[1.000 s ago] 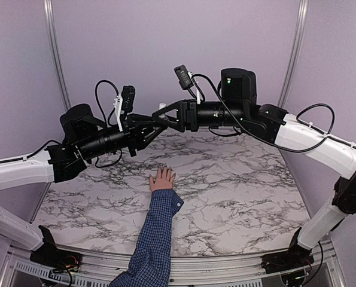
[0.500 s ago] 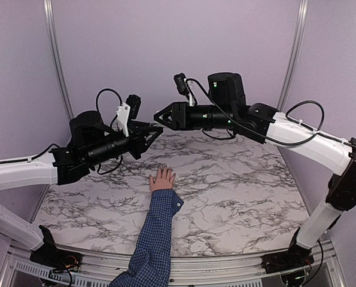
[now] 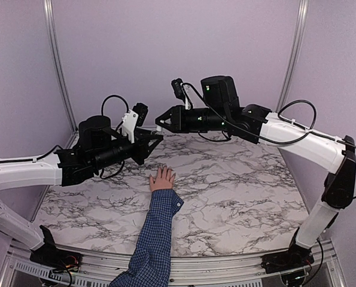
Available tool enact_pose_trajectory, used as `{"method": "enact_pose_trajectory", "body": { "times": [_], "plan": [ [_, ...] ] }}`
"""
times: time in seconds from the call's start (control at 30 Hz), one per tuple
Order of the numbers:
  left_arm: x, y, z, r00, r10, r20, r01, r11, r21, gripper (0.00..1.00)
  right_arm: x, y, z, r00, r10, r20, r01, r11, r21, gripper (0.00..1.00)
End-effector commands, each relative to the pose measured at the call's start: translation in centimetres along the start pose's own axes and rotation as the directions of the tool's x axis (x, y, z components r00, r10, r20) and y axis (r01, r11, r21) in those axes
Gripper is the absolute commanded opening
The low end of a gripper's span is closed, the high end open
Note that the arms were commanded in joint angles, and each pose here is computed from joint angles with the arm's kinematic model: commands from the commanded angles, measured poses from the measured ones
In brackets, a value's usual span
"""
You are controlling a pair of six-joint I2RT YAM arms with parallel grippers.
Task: Paint the nails
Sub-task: Unscrew the nail polish bottle cap from the nail polish bottle.
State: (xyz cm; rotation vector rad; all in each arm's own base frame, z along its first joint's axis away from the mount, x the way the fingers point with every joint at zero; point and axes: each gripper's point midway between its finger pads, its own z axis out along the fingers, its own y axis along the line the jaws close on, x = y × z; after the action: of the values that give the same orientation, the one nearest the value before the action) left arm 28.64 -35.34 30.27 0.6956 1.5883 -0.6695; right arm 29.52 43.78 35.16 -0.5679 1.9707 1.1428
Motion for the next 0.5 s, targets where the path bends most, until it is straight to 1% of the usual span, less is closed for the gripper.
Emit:
{"method": "enact_pose_trajectory", "body": {
  "times": [0.0, 0.13, 0.2, 0.4, 0.47],
  "plan": [
    [-1.3, 0.0, 0.0, 1.000, 0.012, 0.028, -0.012, 1.000, -0.009, 0.00, -1.3, 1.7, -0.2, 1.000, 0.000, 0.022, 0.001, 0.999, -0.047, 0.10],
    [-1.6, -0.3, -0.2, 0.999, 0.009, 0.037, -0.010, 1.000, 0.008, 0.00, -1.4, 2.4, -0.3, 1.000, -0.011, 0.024, 0.013, 0.997, -0.079, 0.00],
    [-2.0, -0.7, -0.4, 0.999, 0.009, 0.047, -0.010, 0.999, 0.037, 0.00, -1.6, 2.9, -0.5, 0.999, -0.032, 0.027, 0.035, 0.994, -0.102, 0.00],
    [-3.6, -3.1, -1.8, 0.995, 0.004, 0.096, -0.025, 0.976, 0.215, 0.00, -2.0, 5.0, -1.8, 0.992, -0.111, 0.052, 0.120, 0.973, -0.196, 0.00],
    [-3.9, -3.4, -2.1, 0.994, -0.007, 0.105, -0.019, 0.969, 0.245, 0.00, -2.0, 5.7, -2.3, 0.989, -0.136, 0.064, 0.147, 0.963, -0.228, 0.00]
  ]
}}
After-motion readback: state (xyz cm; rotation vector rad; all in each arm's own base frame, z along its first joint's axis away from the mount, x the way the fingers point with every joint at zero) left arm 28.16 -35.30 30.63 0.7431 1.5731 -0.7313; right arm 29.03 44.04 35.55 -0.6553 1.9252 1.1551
